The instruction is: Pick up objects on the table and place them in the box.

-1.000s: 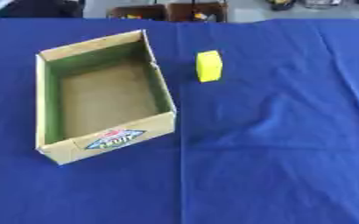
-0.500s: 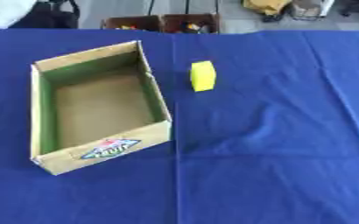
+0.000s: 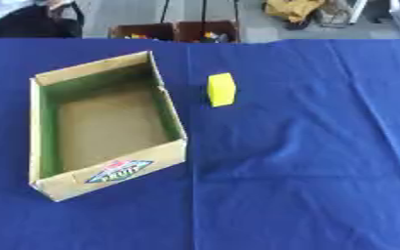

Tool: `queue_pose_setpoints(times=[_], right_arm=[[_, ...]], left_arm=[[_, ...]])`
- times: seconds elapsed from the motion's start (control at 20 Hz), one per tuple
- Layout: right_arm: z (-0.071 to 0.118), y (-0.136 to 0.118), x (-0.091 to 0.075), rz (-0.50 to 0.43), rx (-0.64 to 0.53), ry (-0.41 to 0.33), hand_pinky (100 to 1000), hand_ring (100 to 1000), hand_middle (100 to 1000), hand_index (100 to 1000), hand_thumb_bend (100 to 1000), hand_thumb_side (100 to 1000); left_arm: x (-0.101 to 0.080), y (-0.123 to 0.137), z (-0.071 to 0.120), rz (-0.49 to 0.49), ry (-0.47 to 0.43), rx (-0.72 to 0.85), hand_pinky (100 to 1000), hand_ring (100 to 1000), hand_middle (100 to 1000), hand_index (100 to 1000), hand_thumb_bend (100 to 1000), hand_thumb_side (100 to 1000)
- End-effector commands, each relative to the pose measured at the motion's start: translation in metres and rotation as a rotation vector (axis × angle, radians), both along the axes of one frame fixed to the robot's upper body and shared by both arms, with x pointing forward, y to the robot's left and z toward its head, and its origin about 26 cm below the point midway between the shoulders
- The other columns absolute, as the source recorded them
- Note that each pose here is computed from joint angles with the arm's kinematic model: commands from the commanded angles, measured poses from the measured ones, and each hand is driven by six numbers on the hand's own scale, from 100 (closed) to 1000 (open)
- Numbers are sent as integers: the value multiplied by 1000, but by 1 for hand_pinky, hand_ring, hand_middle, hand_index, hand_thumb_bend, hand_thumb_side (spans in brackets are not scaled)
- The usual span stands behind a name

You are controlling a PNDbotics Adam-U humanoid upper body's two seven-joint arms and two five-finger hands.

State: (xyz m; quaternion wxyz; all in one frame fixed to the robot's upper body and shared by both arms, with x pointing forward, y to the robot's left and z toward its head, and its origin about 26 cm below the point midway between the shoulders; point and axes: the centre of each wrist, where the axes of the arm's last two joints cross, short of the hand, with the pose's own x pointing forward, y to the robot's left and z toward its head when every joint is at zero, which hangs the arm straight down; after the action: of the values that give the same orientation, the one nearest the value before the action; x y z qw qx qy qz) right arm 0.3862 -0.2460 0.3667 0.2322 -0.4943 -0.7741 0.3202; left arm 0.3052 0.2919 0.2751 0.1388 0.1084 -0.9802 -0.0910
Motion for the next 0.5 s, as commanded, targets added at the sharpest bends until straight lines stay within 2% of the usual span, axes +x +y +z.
queue_pose_setpoints(times=[0.05, 0.3, 0.5], right_arm=[[5, 0, 11, -36, -36, 31, 848, 911, 907, 921, 331, 1000], [-2, 5, 34, -82, -67, 143, 862, 918, 915, 933, 393, 990], [-7, 7, 55, -124, -135, 248, 883, 927, 925, 940, 499, 953]], left_arm=[[-4, 0, 12, -7, -33, 29, 758, 923, 939, 997, 100, 1000], [-3, -2, 12, -17, -33, 29, 758, 923, 939, 997, 100, 1000], [-3, -3, 13, -24, -33, 28, 757, 923, 939, 997, 100, 1000]])
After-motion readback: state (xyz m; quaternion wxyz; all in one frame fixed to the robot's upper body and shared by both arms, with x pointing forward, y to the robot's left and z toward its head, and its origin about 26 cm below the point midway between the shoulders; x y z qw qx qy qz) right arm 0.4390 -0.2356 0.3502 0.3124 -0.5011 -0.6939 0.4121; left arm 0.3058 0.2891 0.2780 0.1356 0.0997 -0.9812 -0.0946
